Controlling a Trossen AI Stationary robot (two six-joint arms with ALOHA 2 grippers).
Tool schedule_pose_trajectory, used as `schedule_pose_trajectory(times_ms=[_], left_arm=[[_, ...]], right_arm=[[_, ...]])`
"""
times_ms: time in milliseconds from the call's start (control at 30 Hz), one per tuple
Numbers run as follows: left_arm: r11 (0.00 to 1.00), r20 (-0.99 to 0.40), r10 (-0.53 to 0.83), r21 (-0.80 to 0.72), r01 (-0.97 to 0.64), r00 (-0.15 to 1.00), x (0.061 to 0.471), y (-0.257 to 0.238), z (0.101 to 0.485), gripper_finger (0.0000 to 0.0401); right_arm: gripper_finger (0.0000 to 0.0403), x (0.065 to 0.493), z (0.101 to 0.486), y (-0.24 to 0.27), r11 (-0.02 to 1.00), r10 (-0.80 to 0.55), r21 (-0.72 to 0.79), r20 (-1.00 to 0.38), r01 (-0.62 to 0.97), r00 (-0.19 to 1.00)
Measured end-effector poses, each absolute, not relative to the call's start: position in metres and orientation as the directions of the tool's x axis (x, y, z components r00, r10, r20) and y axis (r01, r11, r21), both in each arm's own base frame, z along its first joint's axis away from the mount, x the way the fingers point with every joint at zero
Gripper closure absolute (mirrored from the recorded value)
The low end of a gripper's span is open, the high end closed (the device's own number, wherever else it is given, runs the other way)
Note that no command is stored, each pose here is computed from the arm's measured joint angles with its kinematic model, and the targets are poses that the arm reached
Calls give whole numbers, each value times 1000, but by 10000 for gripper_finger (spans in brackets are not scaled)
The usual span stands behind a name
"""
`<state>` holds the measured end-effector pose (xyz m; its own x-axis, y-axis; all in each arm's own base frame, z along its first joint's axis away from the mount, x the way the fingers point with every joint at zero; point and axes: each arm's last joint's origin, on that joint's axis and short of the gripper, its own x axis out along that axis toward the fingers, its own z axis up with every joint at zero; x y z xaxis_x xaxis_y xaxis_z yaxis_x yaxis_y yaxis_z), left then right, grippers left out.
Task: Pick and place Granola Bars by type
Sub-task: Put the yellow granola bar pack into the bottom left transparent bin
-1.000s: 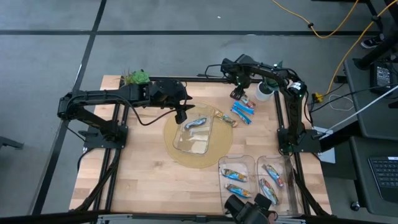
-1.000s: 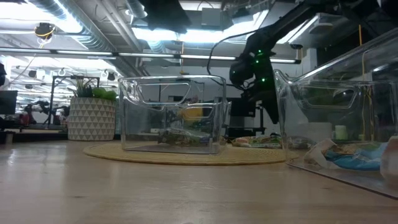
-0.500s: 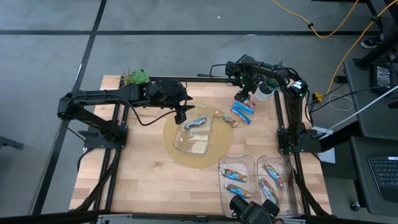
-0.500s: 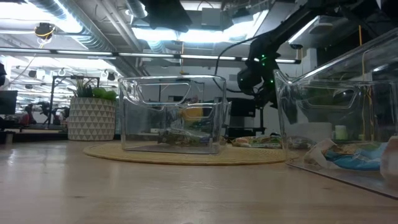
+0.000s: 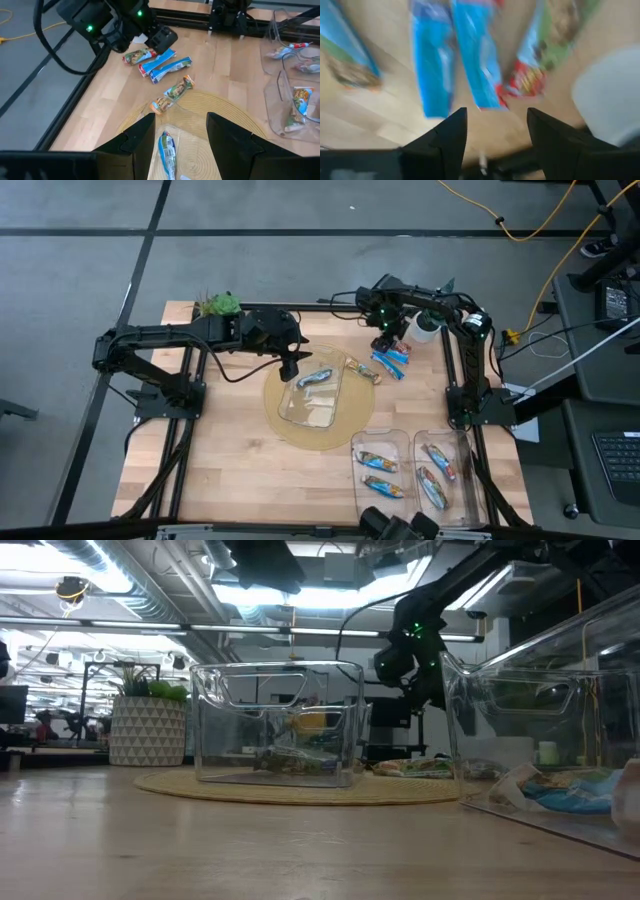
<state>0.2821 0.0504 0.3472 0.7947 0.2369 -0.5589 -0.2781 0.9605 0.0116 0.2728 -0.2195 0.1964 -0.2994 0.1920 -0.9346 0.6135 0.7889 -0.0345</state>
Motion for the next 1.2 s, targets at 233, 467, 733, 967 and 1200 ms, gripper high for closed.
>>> schedule_pose_trajectory(times_ms=[233,467,733,967,1200], left_arm=[[961,-559,237,17,-275,795,282,50,347,232],[961,-559,237,17,-275,794,282,50,347,232],[961,-559,244,29,-275,793,282,51,347,232],[960,-559,243,25,-277,793,282,53,347,232],[962,-559,241,31,-270,793,282,53,347,232]], right_arm=[[195,281,194,-223,741,218,52,-962,670,-166],[195,276,184,-222,708,259,78,-953,702,-156],[195,270,172,-222,716,179,-46,-953,697,-246],[196,271,180,-213,696,263,-2,-930,718,-257],[196,278,195,-193,719,286,44,-928,694,-238]])
